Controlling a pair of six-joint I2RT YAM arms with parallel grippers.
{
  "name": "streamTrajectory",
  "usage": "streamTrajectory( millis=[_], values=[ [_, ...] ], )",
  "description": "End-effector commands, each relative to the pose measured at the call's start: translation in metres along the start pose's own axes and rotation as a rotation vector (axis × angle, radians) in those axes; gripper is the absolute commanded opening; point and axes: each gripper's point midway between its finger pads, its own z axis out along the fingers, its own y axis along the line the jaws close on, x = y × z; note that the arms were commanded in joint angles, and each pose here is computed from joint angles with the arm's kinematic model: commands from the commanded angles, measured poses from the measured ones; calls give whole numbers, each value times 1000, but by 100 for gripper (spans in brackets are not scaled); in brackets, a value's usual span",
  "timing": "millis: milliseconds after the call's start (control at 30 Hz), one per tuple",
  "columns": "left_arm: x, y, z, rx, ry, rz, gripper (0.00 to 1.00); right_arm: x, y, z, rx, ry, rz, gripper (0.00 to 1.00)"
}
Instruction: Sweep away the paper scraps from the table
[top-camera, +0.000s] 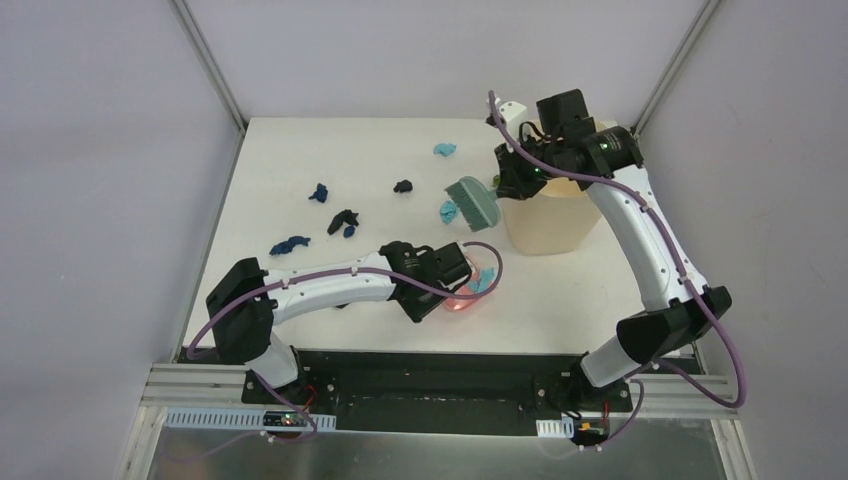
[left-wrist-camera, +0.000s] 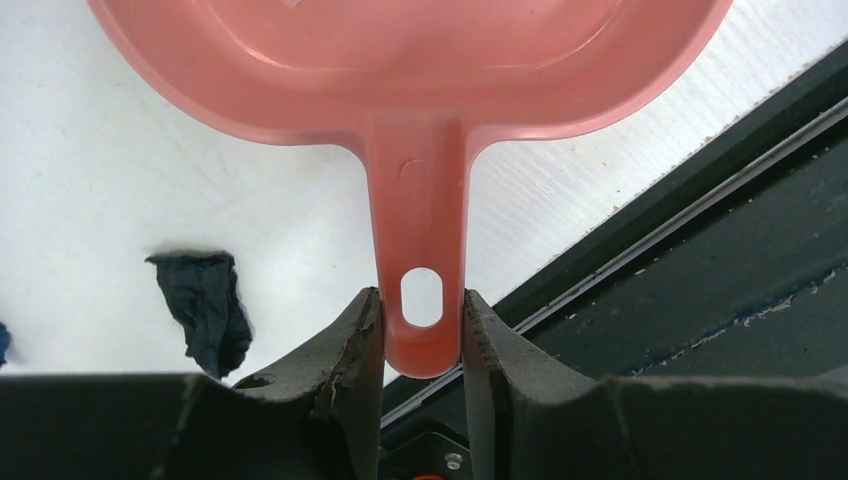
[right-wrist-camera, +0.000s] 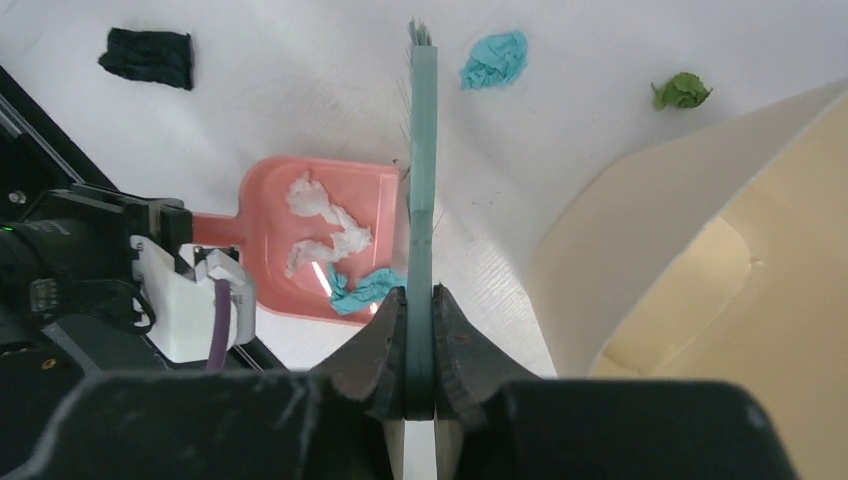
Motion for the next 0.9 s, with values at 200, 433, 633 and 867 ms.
streamTrajectory(
  millis=[200,433,633,867],
  values=[
    [7,23,-11,-123,5,-162,0,-37,-26,33,323,10,-209,0],
    [12,16,-4,-83,9,-160,0,-71,-34,94,560,77,-416,0],
    [9,16,-9,-79,-4,-174,0,-96,-72,134,791,137,-607,0],
    [10,13,-17,-55,-12,-172,0,-99,-96,159,886,190,-693,0]
  ],
)
